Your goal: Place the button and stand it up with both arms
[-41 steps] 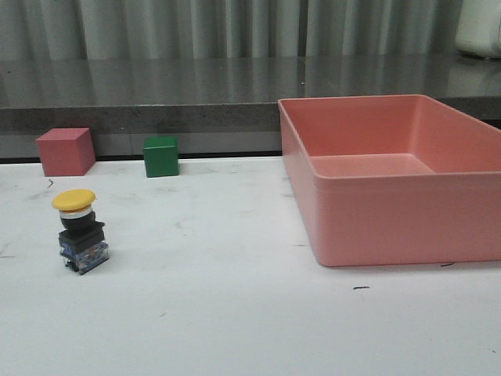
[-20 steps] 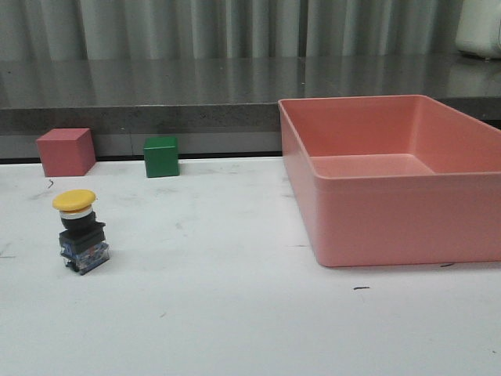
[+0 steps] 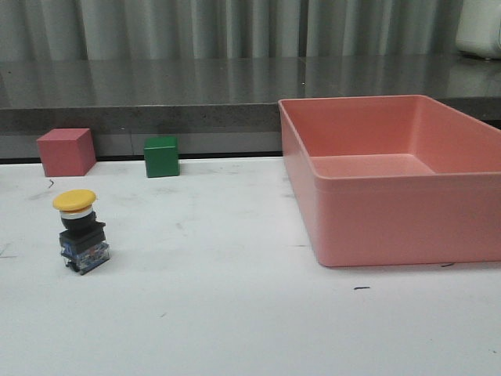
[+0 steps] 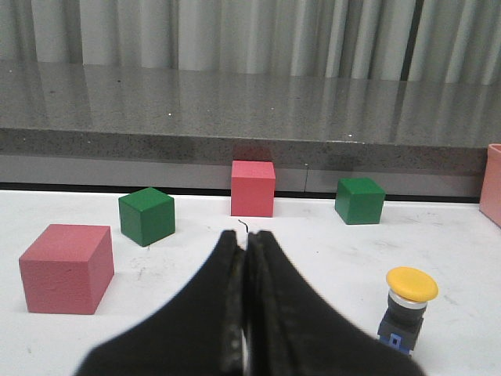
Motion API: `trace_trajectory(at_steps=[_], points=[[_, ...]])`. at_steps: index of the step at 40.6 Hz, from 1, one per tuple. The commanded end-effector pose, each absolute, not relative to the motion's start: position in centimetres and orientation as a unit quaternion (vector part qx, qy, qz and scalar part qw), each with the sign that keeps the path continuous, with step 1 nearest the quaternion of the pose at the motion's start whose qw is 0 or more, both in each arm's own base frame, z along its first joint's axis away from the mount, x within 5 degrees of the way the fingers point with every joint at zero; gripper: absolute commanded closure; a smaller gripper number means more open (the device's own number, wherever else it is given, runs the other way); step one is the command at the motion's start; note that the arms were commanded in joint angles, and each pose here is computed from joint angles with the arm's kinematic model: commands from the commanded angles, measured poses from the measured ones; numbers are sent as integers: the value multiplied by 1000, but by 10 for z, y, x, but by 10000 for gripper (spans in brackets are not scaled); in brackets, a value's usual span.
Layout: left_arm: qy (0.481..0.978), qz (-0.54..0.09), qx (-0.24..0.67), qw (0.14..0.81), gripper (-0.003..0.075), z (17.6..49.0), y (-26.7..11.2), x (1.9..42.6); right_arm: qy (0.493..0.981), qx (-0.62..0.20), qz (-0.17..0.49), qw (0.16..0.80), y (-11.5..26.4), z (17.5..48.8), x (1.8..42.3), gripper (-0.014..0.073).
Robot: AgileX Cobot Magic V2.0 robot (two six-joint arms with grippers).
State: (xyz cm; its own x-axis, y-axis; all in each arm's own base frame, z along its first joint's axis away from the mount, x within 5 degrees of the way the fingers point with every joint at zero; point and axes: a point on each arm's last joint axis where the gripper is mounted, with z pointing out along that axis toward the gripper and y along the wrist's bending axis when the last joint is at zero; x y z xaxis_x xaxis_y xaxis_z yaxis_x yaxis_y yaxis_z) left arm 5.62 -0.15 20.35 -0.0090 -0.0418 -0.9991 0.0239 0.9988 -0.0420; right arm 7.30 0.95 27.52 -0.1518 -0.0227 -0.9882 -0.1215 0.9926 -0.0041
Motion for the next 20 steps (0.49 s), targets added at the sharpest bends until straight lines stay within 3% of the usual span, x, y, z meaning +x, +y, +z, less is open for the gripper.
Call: trace_trajectory(at_steps=[1,13,20], points=[[676,-26,-11,736,741,209,-1,55,691,-31,14,722,4,268,64,664],[676,-26,-11,736,741,209,-1,55,678,7,-23,735,-2,206,55,664],[676,-26,-11,736,741,209,-1,55,689,4,-21,724,-2,203,55,664]])
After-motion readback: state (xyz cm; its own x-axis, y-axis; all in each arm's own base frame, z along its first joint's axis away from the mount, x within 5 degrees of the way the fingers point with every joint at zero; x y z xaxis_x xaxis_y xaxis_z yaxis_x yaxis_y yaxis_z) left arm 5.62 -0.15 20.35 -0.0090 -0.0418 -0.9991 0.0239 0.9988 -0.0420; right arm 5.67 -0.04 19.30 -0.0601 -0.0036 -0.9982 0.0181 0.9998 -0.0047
